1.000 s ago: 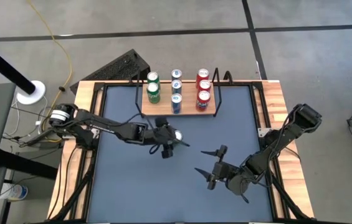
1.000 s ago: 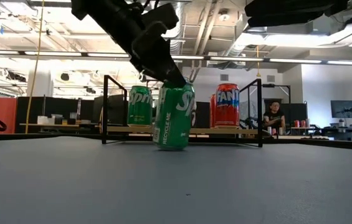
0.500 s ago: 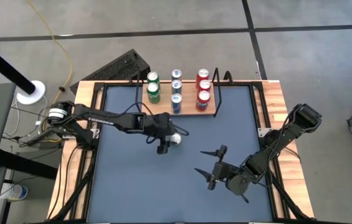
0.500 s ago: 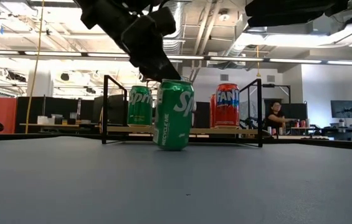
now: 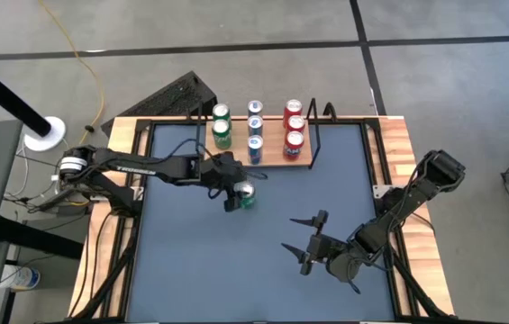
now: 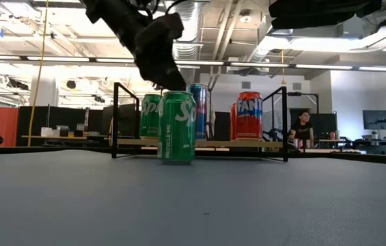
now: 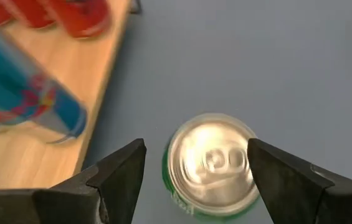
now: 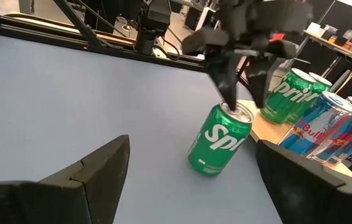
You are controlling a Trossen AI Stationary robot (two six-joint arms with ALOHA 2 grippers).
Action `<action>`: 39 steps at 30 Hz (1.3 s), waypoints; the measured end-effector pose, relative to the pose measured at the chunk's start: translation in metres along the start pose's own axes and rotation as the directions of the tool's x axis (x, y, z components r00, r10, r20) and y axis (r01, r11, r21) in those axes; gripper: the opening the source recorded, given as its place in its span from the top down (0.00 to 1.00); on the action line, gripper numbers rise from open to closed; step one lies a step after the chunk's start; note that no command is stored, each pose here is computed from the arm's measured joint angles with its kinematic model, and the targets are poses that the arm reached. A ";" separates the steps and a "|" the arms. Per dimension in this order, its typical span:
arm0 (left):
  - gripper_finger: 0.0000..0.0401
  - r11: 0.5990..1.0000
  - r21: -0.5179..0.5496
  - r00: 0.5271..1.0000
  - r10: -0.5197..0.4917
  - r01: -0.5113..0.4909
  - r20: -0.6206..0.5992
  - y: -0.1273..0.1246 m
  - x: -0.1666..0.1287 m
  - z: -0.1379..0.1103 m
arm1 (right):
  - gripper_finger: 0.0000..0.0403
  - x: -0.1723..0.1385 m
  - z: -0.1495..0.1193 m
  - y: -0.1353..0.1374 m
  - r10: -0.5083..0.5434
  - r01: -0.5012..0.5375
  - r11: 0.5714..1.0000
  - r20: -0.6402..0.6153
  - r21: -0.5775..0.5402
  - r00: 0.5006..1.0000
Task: Place canned beverage on shelf
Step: Put the green soda can on the shelf aligned with the other green soda cans
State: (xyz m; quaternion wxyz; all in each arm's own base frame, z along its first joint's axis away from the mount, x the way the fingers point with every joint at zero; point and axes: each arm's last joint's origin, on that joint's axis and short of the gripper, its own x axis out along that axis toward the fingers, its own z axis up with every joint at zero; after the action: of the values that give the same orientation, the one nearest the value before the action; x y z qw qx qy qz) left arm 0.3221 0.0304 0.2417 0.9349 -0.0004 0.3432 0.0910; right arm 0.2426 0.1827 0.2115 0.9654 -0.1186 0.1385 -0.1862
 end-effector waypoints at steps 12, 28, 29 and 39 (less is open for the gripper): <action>0.33 0.795 -0.606 0.997 0.051 -0.008 0.052 0.011 -0.025 0.008 | 0.15 0.003 0.000 -0.001 0.014 -0.013 1.000 -0.008 0.014 1.000; 0.35 0.793 -0.513 0.934 0.194 -0.329 -0.299 0.000 -0.032 0.054 | 0.15 0.008 0.000 -0.003 0.041 -0.041 0.999 -0.025 0.013 0.999; 0.35 0.800 -0.509 0.933 0.167 -0.318 -0.320 -0.003 -0.025 0.052 | 0.15 0.008 -0.001 -0.003 0.041 -0.041 0.999 -0.025 0.012 0.999; 0.35 0.812 -0.534 0.933 0.038 -0.237 -0.357 -0.007 0.016 0.044 | 0.15 0.008 -0.001 -0.003 0.041 -0.041 0.999 -0.027 0.009 0.999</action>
State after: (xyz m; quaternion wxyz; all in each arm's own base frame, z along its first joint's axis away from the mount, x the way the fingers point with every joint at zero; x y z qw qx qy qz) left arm 0.3637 0.0289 0.2645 0.8118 -0.2687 0.4506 0.2562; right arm 0.2486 0.1762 0.2098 0.9676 -0.1093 0.1535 -0.1683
